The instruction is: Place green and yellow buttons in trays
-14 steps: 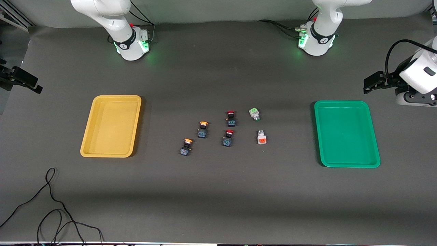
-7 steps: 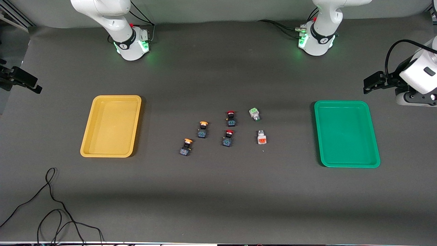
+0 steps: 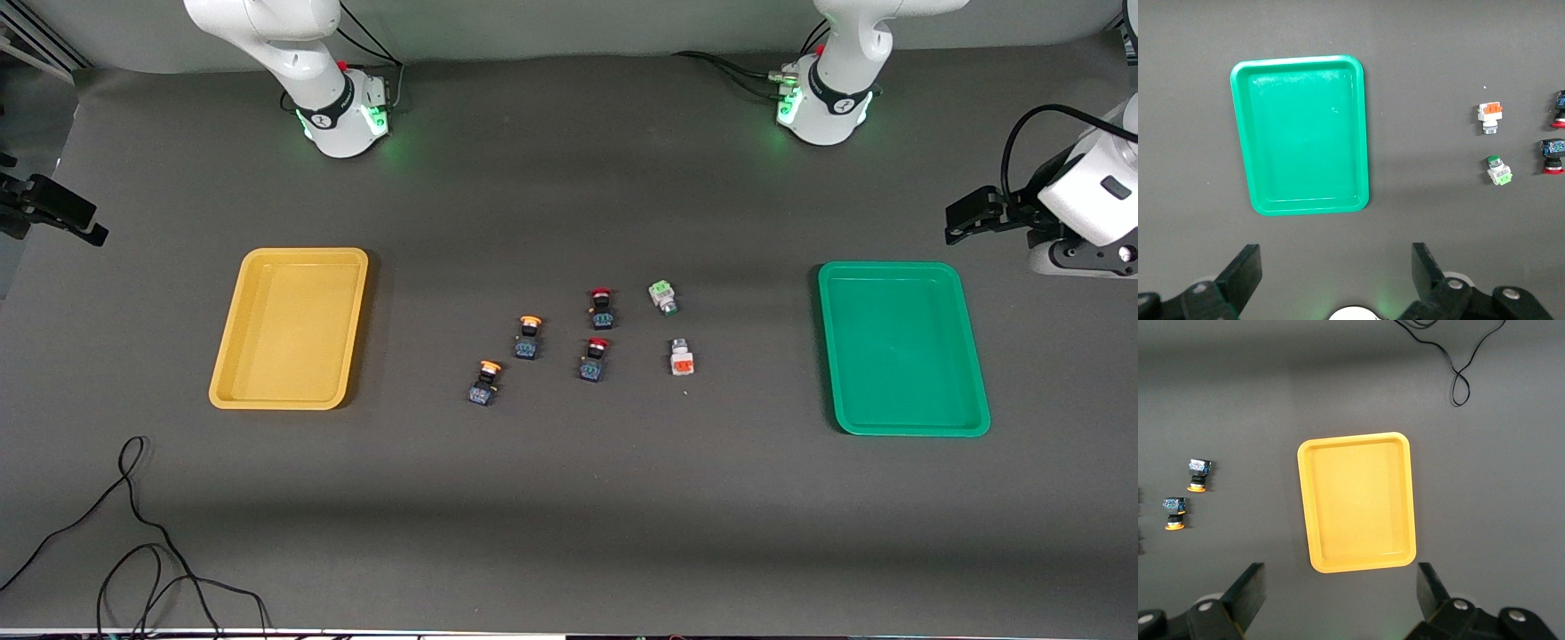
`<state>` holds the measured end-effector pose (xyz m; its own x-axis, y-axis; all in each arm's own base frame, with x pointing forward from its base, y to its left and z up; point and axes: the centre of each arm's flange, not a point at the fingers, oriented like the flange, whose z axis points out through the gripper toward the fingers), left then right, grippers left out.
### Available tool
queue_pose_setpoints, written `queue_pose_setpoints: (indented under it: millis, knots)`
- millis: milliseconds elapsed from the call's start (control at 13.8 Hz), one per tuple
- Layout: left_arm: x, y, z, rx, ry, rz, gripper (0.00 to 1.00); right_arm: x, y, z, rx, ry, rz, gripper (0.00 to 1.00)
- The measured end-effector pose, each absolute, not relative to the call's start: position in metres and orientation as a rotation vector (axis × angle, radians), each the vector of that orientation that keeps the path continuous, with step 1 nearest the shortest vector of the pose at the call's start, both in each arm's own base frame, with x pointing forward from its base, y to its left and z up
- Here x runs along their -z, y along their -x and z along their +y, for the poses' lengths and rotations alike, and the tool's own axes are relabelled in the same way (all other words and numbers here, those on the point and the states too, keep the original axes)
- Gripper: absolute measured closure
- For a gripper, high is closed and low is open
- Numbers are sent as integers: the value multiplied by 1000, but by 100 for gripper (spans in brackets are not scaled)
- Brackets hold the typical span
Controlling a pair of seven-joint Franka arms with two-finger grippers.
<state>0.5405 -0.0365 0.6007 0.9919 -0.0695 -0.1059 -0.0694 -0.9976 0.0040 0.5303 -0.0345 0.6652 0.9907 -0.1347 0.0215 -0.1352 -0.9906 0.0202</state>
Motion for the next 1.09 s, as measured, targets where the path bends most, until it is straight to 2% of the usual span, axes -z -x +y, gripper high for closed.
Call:
queue_pose_setpoints:
  millis: [290, 652, 1086]
  knots:
    - [-593, -540, -40, 187, -3134, -118, 0, -656, -535, -38, -7, -3065, -198, 0]
    - [-567, -536, -76, 185, -3142, -75, 0, -645, -537, 12, 22, -3034, -47, 0]
    - [-508, -491, -215, 130, -3155, 123, 0, -612, -536, 15, 128, -3032, -38, 0]
